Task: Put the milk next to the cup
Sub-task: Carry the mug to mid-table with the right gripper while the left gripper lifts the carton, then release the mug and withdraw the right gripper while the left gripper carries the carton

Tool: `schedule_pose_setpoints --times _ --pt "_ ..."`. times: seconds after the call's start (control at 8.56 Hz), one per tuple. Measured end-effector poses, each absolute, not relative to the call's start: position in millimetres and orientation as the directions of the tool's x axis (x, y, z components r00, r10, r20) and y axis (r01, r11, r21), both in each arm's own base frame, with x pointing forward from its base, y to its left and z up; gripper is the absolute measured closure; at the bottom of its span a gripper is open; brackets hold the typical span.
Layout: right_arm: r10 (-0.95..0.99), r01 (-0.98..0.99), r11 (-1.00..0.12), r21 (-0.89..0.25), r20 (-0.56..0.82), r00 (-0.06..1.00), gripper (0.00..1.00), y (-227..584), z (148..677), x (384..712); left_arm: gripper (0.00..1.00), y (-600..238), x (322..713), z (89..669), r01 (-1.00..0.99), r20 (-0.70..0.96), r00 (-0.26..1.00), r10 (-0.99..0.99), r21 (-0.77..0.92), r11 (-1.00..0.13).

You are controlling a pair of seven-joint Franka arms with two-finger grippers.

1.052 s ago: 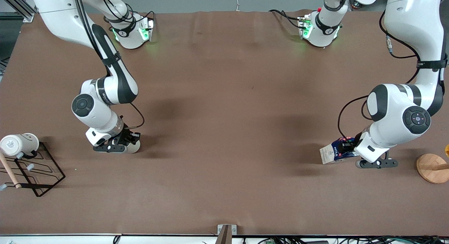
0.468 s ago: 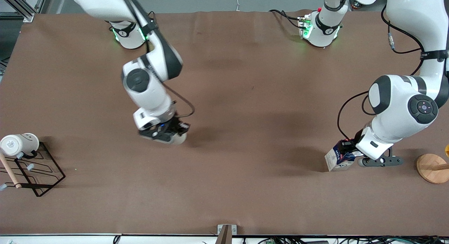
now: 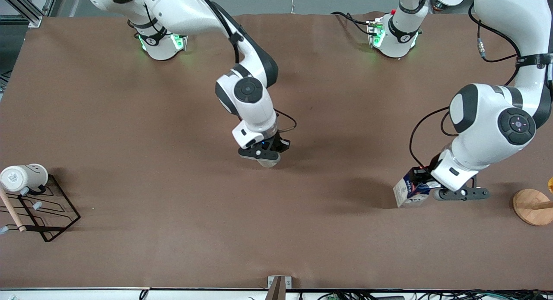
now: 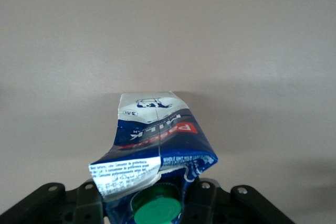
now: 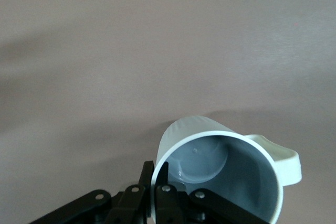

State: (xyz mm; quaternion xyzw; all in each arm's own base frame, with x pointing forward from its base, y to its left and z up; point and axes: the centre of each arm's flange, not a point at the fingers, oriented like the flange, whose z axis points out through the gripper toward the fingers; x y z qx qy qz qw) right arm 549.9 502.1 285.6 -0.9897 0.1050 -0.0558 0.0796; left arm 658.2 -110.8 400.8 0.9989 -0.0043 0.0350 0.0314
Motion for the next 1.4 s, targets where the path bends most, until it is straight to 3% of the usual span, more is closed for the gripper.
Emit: schedule_pose_setpoints --times 0.35,0.47,0.82,0.94,1.05,1.29,1.4 --pt "-0.195 -0.176 -0.971 -0.16 0.115 0.974 0.94 515 267 558 0.55 -152 634 432 -0.043 0.018 0.999 -0.041 0.115 -0.992" --pt "-0.189 -0.171 -0.973 -0.152 0.114 0.975 0.83 517 261 556 0.55 -166 627 441 -0.043 0.009 0.999 -0.043 0.121 -0.992" --pt "-0.2 -0.183 -0.971 -0.153 0.11 0.973 0.29 523 258 552 0.54 -217 604 462 -0.027 -0.002 1.0 -0.028 0.146 -0.989" --pt "-0.229 -0.206 -0.963 -0.175 0.122 0.966 0.06 525 272 557 0.54 -245 592 466 -0.015 -0.013 1.0 -0.017 0.159 -0.987" --pt "-0.254 -0.229 -0.955 -0.19 0.121 0.959 0.0 523 299 562 0.54 -272 579 468 -0.005 -0.024 1.0 -0.009 0.17 -0.985" --pt "-0.343 -0.319 -0.922 -0.219 0.08 0.936 0.02 487 383 581 0.54 -315 556 472 -0.001 -0.042 0.999 -0.009 0.186 -0.983" --pt "-0.375 -0.361 -0.915 -0.179 0.05 0.926 0.02 443 413 595 0.54 -328 547 473 -0.003 -0.049 0.999 -0.012 0.191 -0.982"
